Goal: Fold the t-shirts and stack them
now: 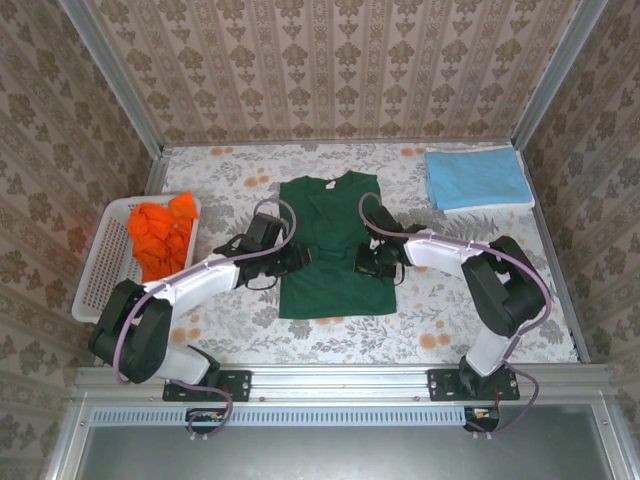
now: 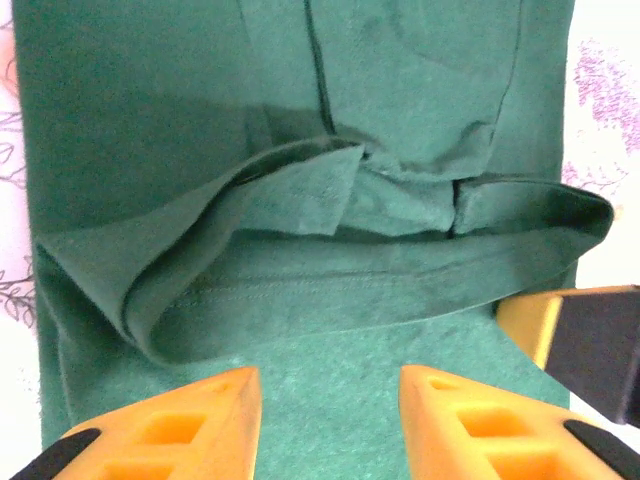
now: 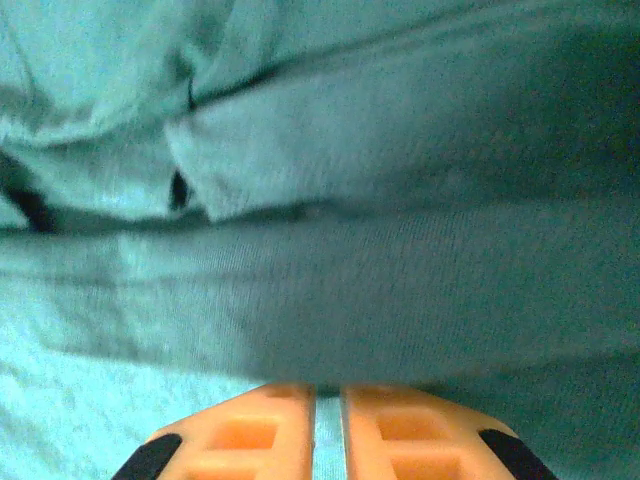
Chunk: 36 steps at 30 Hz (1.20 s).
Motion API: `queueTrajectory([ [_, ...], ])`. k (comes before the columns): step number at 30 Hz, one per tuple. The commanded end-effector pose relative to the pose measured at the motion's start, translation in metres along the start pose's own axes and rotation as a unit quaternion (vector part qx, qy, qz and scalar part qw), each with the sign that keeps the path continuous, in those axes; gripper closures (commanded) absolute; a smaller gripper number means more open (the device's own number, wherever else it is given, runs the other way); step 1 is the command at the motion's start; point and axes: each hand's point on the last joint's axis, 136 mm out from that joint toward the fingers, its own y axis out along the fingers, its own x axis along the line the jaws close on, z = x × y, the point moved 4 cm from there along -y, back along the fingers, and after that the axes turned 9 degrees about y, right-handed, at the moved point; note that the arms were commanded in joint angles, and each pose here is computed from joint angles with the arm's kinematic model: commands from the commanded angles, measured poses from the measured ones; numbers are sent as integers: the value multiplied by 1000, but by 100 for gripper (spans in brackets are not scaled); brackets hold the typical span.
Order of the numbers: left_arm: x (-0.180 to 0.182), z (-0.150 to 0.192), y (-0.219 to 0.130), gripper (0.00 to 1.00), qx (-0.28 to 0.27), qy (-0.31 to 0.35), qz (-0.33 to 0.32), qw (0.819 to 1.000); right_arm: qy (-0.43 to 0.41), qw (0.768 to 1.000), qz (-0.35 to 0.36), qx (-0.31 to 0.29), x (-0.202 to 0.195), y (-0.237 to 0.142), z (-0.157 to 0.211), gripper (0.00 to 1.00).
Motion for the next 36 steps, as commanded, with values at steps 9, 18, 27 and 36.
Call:
queueTrajectory([
  [9, -25, -8, -17, 57, -20, 76, 7, 997, 22, 1000, 3, -1, 7, 5, -43, 83],
  [18, -60, -2, 16, 58, 35, 129, 30, 991, 39, 999, -3, -12, 10, 1, -66, 79],
  [27, -57, -19, 71, 61, 87, 143, 8, 986, 38, 999, -28, -27, -1, -16, -64, 76],
  [36, -2, -18, 69, 63, 90, 118, -70, 986, 70, 997, -28, -30, -30, -11, -66, 76],
])
